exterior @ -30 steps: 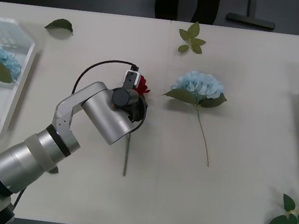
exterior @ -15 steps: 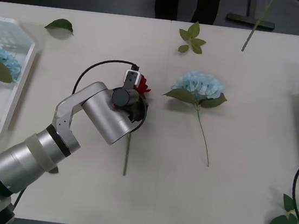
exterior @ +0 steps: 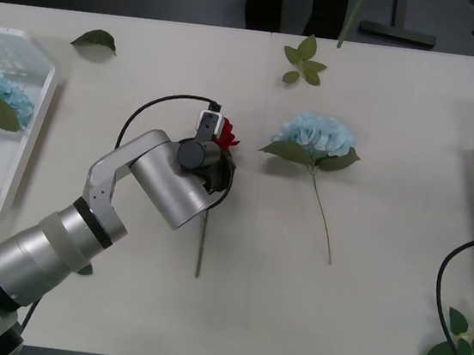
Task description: Place the red flowers into the right box and the blue flowers into the left box. If a person shows an open palm, hand one flower to the person first, then continue sorting.
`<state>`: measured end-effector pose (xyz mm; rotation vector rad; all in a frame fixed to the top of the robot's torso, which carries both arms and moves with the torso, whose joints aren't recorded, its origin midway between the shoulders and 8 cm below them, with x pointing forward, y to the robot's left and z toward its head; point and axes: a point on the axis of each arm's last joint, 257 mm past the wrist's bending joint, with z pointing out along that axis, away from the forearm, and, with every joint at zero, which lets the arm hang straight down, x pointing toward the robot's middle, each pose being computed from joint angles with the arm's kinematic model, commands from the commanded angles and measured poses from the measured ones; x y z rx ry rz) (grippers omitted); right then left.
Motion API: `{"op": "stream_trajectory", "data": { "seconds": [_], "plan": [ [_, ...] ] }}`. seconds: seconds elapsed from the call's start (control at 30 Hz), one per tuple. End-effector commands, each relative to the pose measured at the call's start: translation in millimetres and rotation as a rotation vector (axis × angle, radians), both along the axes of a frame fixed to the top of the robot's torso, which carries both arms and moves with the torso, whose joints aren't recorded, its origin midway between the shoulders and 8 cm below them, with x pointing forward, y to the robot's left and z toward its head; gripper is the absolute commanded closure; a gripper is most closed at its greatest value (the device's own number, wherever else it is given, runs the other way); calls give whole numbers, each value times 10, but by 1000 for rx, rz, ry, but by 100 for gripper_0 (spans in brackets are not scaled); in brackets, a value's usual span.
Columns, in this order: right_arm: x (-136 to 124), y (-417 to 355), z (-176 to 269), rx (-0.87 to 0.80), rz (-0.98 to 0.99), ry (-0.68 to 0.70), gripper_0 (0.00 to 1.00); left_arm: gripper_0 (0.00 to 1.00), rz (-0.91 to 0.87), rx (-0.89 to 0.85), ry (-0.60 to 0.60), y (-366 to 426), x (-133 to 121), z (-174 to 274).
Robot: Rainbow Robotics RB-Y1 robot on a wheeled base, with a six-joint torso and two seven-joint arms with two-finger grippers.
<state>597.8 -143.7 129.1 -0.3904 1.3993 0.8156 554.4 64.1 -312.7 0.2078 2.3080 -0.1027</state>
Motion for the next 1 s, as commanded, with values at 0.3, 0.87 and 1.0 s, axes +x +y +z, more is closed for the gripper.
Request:
{"op": "stream_trajectory", "data": {
  "seconds": [0.3, 0.87, 1.0],
  "plan": [
    [-400, 562, 759, -39, 42, -328, 100, 100, -19, -18, -53, -118, 106, 225],
    [-520, 1061, 888, -211, -45, -644, 100, 100, -14, -20, -55, -110, 111, 229],
    [-516, 1157, 889, -228, -70, -679, 100, 100, -14, -20, -54, -114, 108, 226]
  ]
}}
